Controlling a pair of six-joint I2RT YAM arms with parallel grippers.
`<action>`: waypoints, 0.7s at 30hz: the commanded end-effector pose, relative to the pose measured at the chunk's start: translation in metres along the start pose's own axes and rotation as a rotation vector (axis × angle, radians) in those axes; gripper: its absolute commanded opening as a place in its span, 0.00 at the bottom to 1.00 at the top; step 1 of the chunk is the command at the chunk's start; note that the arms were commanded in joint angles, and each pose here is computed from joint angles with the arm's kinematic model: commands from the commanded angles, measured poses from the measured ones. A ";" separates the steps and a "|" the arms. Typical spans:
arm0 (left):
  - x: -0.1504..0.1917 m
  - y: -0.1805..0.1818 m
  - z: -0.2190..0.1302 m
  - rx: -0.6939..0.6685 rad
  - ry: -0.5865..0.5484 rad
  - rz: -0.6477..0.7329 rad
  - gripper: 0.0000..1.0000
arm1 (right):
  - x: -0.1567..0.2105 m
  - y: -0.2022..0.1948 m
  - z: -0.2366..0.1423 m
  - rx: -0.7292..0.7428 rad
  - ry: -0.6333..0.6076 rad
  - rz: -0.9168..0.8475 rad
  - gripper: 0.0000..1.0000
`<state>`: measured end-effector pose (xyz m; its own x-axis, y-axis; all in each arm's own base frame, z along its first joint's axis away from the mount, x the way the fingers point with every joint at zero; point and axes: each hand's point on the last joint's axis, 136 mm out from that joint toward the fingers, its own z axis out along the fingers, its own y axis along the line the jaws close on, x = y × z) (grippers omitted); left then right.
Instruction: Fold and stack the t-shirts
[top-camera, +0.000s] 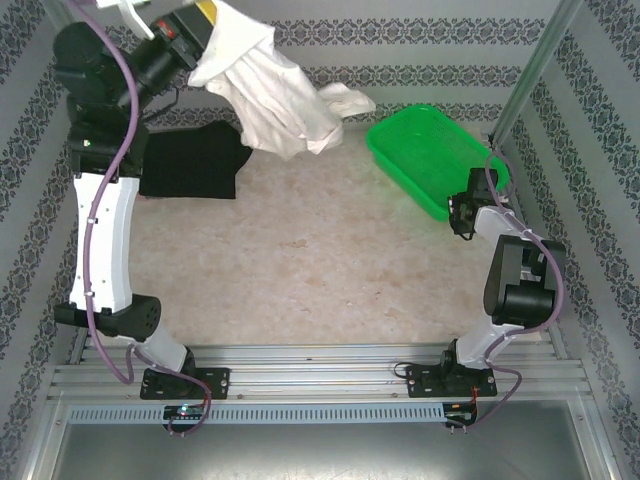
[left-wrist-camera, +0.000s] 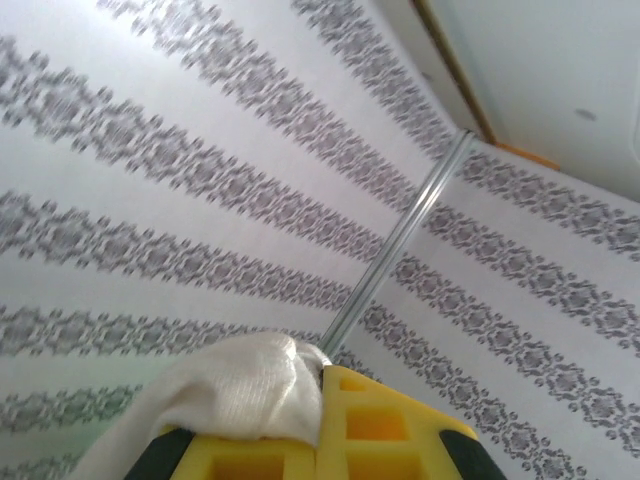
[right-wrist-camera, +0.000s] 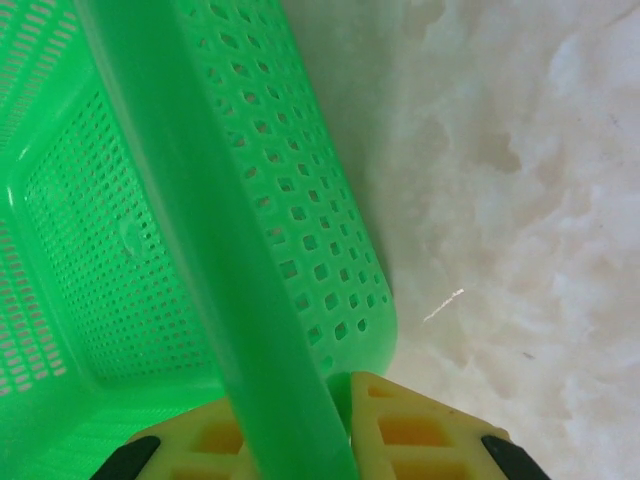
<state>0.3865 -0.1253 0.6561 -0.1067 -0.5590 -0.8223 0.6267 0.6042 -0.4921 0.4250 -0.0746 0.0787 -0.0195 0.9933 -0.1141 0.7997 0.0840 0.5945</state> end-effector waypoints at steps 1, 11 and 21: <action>0.028 0.023 0.018 -0.045 0.101 -0.026 0.00 | -0.027 -0.001 0.006 -0.008 -0.161 0.226 0.00; 0.023 0.009 0.031 0.052 0.105 -0.065 0.00 | -0.039 0.008 0.012 -0.013 -0.219 0.352 0.00; 0.036 0.015 0.037 0.071 0.151 -0.097 0.00 | -0.041 -0.010 0.007 -0.003 -0.256 0.405 0.00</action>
<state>0.4445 -0.1503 0.6018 -0.3236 -0.5168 -0.7926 0.5820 0.5517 -0.5974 0.4266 -0.1062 0.0763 0.3583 0.9294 -0.0886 0.7501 -0.2301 0.6201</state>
